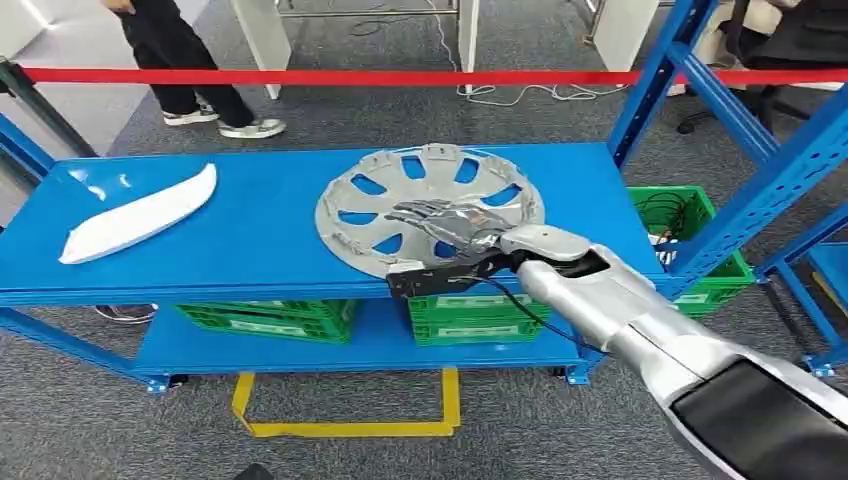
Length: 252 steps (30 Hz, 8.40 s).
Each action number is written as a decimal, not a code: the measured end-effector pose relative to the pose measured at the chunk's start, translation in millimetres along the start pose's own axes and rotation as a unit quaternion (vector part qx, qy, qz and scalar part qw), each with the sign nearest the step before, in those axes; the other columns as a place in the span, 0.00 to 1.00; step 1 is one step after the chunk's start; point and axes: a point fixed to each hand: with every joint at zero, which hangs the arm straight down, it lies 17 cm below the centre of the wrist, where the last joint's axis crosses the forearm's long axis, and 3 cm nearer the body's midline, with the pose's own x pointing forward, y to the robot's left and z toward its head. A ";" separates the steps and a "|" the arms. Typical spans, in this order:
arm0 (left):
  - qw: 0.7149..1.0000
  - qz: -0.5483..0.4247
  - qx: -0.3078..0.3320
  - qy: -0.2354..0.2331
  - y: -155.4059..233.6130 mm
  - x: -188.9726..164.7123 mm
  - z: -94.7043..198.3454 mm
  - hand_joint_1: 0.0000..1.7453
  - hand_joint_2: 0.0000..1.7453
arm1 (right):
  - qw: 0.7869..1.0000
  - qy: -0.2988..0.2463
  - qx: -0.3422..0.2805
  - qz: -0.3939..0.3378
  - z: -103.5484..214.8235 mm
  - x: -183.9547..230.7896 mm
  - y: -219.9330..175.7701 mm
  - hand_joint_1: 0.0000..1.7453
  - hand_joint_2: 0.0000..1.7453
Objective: Take the parts from the cabinet and place them on the table.
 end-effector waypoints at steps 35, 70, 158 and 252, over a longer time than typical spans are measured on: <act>1.000 0.010 0.006 0.001 -0.2 -5.6 3.0 0.00 0.00 | 0.997 0.015 0.076 -0.022 -0.5 2.0 42.1 0.00 1.00; 1.000 0.017 0.014 0.006 0.9 -11.1 4.9 0.00 0.00 | 0.987 0.079 0.138 -0.021 14.0 -23.9 98.0 0.00 1.00; 0.999 0.026 0.022 0.006 4.0 -15.6 7.1 0.00 0.00 | 0.988 0.102 0.116 0.005 14.3 -38.4 96.7 0.00 1.00; 0.997 0.056 0.048 0.029 10.2 -24.2 7.8 0.00 0.00 | 0.963 0.223 0.147 0.026 28.4 -83.3 83.9 1.00 1.00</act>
